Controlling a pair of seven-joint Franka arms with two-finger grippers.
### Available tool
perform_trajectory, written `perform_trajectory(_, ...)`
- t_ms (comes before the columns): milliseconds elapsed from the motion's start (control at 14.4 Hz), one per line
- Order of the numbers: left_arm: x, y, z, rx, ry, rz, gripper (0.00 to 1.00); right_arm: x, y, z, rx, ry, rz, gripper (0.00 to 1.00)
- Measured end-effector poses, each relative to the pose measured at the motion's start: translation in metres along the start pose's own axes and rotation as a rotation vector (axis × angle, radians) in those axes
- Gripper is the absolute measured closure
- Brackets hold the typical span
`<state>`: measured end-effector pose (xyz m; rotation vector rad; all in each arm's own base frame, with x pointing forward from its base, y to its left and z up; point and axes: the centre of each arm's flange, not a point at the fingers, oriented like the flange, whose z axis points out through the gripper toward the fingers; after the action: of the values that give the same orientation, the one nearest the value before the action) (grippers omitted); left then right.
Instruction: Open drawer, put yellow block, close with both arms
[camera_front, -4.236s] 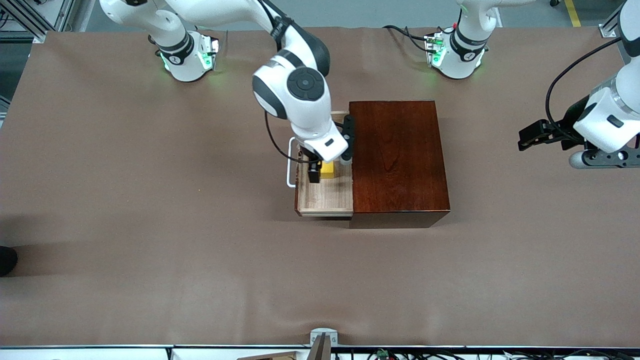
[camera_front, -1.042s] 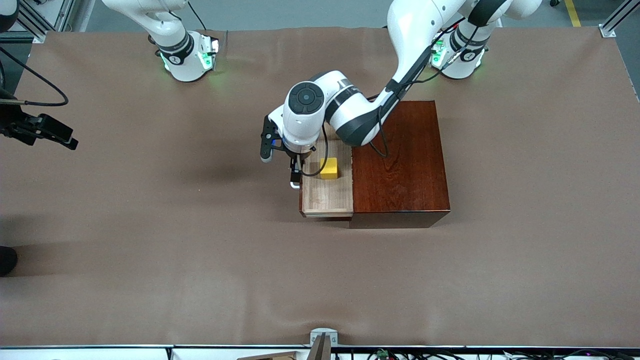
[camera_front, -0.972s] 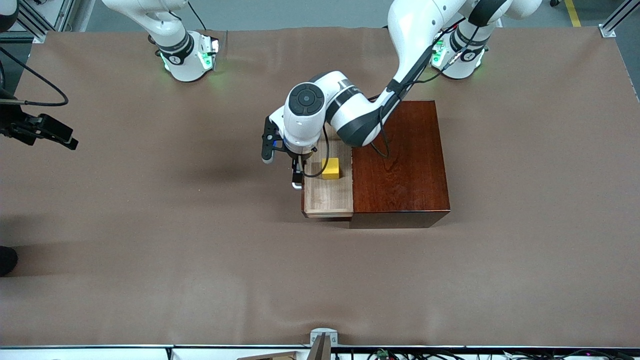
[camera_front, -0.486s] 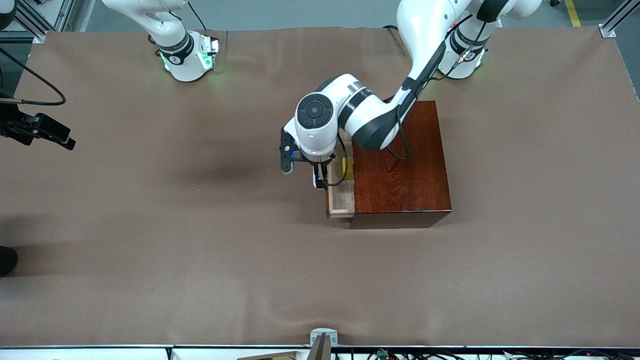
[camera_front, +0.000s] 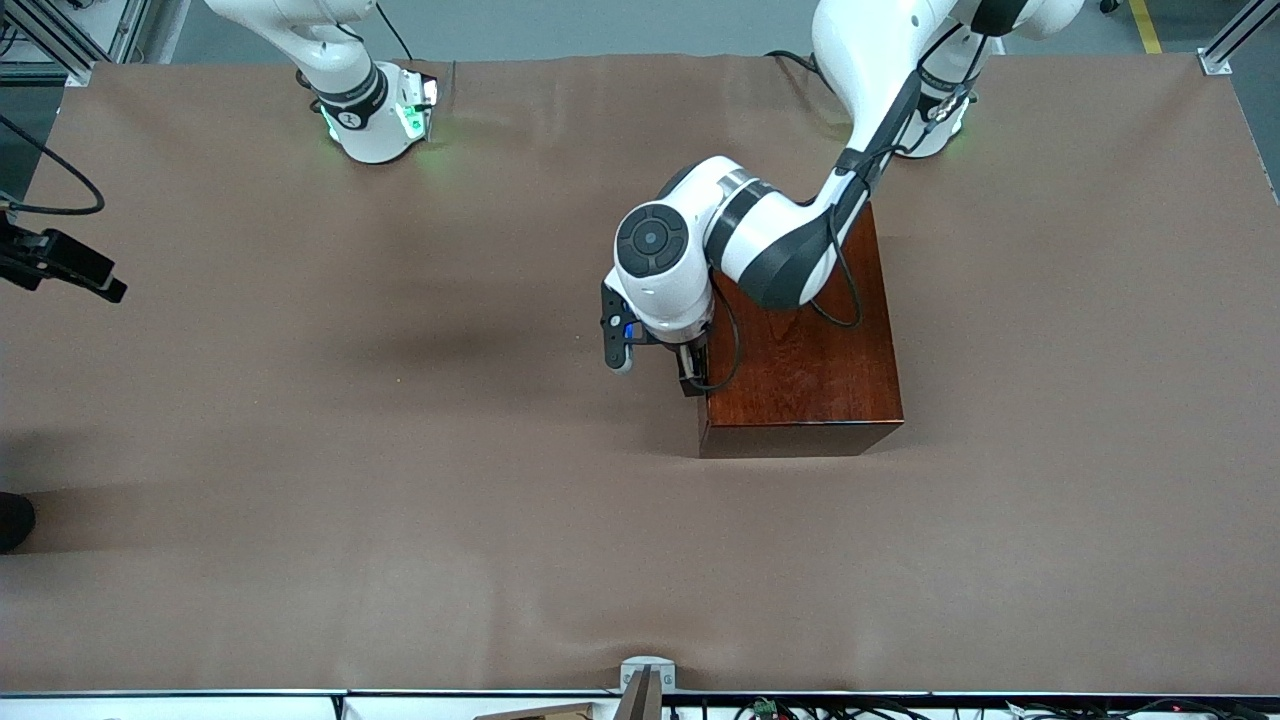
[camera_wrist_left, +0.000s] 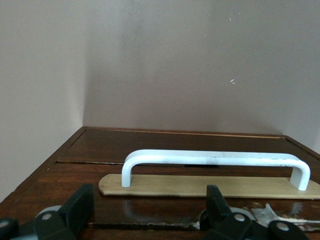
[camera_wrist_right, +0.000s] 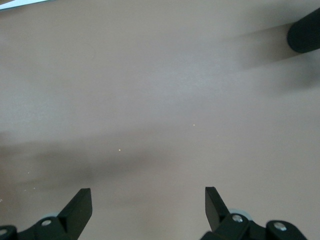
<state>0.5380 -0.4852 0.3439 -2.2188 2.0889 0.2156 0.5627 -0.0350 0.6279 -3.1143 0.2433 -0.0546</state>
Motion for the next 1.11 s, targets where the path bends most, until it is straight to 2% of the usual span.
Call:
perform_trajectory(208,0.000,0.000,0.000,0.003,-0.004,0.002,0.00,-0.003,-0.032,-0.004,0.004,0.012,-0.050,0.00)
perform_trajectory(556,0.000,0.000,0.002,0.010,-0.014,0.006,0.00,0.000,-0.035,-0.005,0.004,0.018,-0.054,0.00)
perform_trajectory(833,0.001,0.001,0.003,0.015,-0.017,0.005,0.00,0.003,-0.036,-0.022,0.010,0.066,-0.055,0.00)
perform_trajectory(972,0.006,0.001,-0.001,0.039,0.008,-0.023,0.00,0.006,-0.038,-0.028,0.014,0.096,-0.057,0.00)
perform_trajectory(1111,0.015,0.003,-0.021,0.084,0.080,-0.134,0.00,0.007,-0.039,-0.029,0.014,0.099,-0.058,0.00)
